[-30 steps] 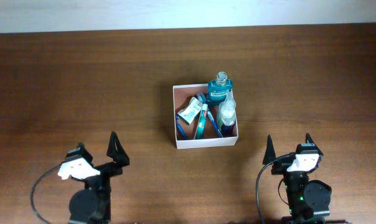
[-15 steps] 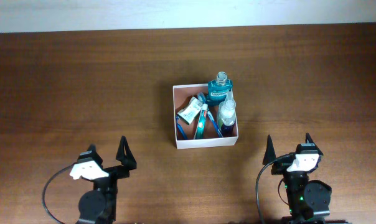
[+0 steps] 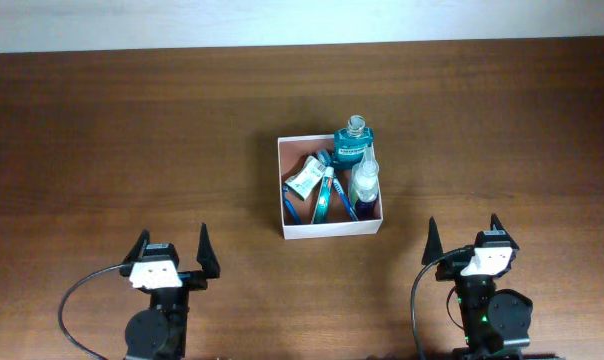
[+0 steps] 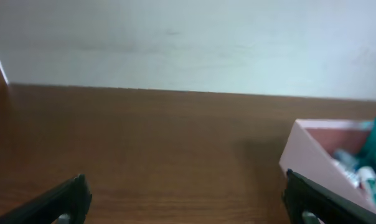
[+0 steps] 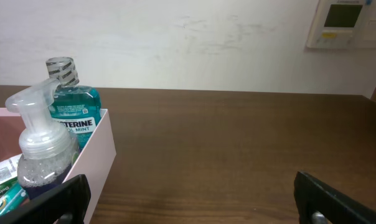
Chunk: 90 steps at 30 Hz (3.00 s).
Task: Pack container
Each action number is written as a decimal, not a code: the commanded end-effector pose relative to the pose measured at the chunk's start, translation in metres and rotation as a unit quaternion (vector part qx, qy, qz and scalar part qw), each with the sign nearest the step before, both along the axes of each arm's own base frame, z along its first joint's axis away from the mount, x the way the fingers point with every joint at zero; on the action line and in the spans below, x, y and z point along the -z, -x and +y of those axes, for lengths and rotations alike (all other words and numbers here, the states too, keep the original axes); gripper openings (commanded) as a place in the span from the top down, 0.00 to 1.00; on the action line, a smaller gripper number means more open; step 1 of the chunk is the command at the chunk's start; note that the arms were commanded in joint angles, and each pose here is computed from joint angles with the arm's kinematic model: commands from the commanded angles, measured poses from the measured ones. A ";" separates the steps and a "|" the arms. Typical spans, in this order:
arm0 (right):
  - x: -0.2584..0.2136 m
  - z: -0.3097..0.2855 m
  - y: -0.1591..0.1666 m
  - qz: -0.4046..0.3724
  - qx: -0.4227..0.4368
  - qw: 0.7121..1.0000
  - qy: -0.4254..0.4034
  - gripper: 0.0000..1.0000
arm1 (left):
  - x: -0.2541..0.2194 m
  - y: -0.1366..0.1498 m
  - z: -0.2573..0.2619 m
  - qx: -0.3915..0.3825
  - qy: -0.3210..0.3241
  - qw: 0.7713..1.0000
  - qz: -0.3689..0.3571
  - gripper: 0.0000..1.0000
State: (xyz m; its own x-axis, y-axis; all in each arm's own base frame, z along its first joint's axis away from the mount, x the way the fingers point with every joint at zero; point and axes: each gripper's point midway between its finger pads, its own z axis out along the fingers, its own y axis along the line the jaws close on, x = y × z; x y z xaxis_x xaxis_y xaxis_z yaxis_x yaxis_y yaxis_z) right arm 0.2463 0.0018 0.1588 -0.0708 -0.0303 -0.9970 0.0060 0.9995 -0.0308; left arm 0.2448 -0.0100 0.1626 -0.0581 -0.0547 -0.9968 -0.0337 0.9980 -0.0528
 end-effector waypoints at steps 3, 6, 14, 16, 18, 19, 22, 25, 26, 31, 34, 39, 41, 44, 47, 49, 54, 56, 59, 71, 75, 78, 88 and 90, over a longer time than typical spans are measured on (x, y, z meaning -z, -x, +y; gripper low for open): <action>0.003 0.001 0.000 0.004 -0.004 1.000 0.001 0.01 | 0.001 0.000 0.000 0.010 -0.124 0.992 0.002 0.01; 0.003 0.001 0.000 0.004 -0.004 1.000 0.001 0.01 | 0.001 0.000 -0.001 0.011 -0.132 0.991 0.002 0.01; 0.003 0.001 0.000 0.004 -0.004 1.000 0.001 0.01 | 0.001 -0.001 0.008 0.001 -0.129 0.992 0.004 0.01; 0.003 0.001 0.000 0.004 -0.004 1.000 0.001 0.01 | 0.002 -0.001 0.008 0.009 -0.128 0.992 0.004 0.00; 0.003 0.001 0.000 0.004 -0.004 1.000 0.001 0.01 | 0.002 -0.001 0.011 0.005 -0.127 0.992 0.006 0.01; 0.003 0.001 0.000 0.004 -0.004 1.000 0.001 0.01 | 0.003 -0.001 0.012 0.001 -0.127 0.992 0.007 0.01; 0.003 0.001 0.000 0.004 -0.004 1.000 0.001 0.01 | 0.003 -0.001 0.015 -0.003 -0.127 0.992 0.008 0.01; 0.003 0.001 0.000 0.004 -0.004 1.000 0.001 0.01 | 0.003 -0.001 0.015 -0.003 -0.128 0.992 0.008 0.01; 0.003 0.001 0.000 0.004 -0.004 1.000 0.001 0.01 | 0.003 -0.001 0.015 -0.003 -0.128 0.992 0.008 0.01; 0.003 0.001 0.000 0.004 -0.004 1.000 0.001 0.01 | 0.003 -0.001 0.015 -0.003 -0.127 0.992 0.008 0.00; 0.003 0.001 0.000 0.004 -0.004 1.000 0.001 0.01 | 0.003 -0.001 0.015 -0.003 -0.127 0.992 0.008 0.01; 0.003 0.001 0.000 0.004 -0.004 1.000 0.001 0.01 | 0.003 -0.001 0.015 -0.003 -0.127 0.992 0.008 0.01; 0.003 0.001 0.000 0.004 -0.004 1.000 0.001 0.01 | 0.003 -0.001 0.015 -0.003 -0.128 0.992 0.008 0.01; 0.003 0.001 0.000 0.004 -0.004 1.000 0.001 0.01 | 0.003 -0.001 0.015 -0.003 -0.128 0.992 0.008 0.01; 0.003 0.001 0.000 0.004 -0.004 1.000 0.001 0.01 | 0.003 -0.001 0.015 -0.003 -0.127 0.992 0.008 0.00; 0.003 0.001 0.000 0.004 -0.004 1.000 0.001 0.01 | 0.003 -0.001 0.015 -0.003 -0.127 0.992 0.008 0.00; 0.003 0.001 0.000 0.004 -0.004 1.000 0.001 0.01 | 0.003 -0.001 0.015 -0.003 -0.127 0.992 0.008 0.01; 0.003 0.001 0.000 0.004 -0.004 1.000 0.001 0.01 | 0.003 -0.001 0.015 -0.003 -0.127 0.992 0.008 0.01; 0.003 0.001 0.000 0.004 -0.004 1.000 0.001 0.01 | 0.003 -0.001 0.015 -0.003 -0.127 0.992 0.008 0.00; 0.003 0.001 0.000 0.004 -0.004 1.000 0.001 0.01 | 0.003 -0.001 0.015 -0.003 -0.128 0.992 0.008 0.01; 0.003 0.001 0.000 0.004 -0.004 1.000 0.001 0.01 | 0.003 -0.001 0.015 -0.003 -0.127 0.992 0.008 0.01; 0.003 0.001 0.000 0.004 -0.004 1.000 0.001 0.01 | 0.003 -0.001 0.015 -0.003 -0.128 0.992 0.008 0.00; 0.003 0.001 0.000 0.004 -0.004 1.000 0.001 0.01 | 0.003 -0.001 0.015 -0.003 -0.127 0.992 0.008 0.00; 0.003 0.001 0.000 0.004 -0.004 1.000 0.001 0.01 | 0.003 -0.001 0.015 -0.003 -0.128 0.992 0.008 0.01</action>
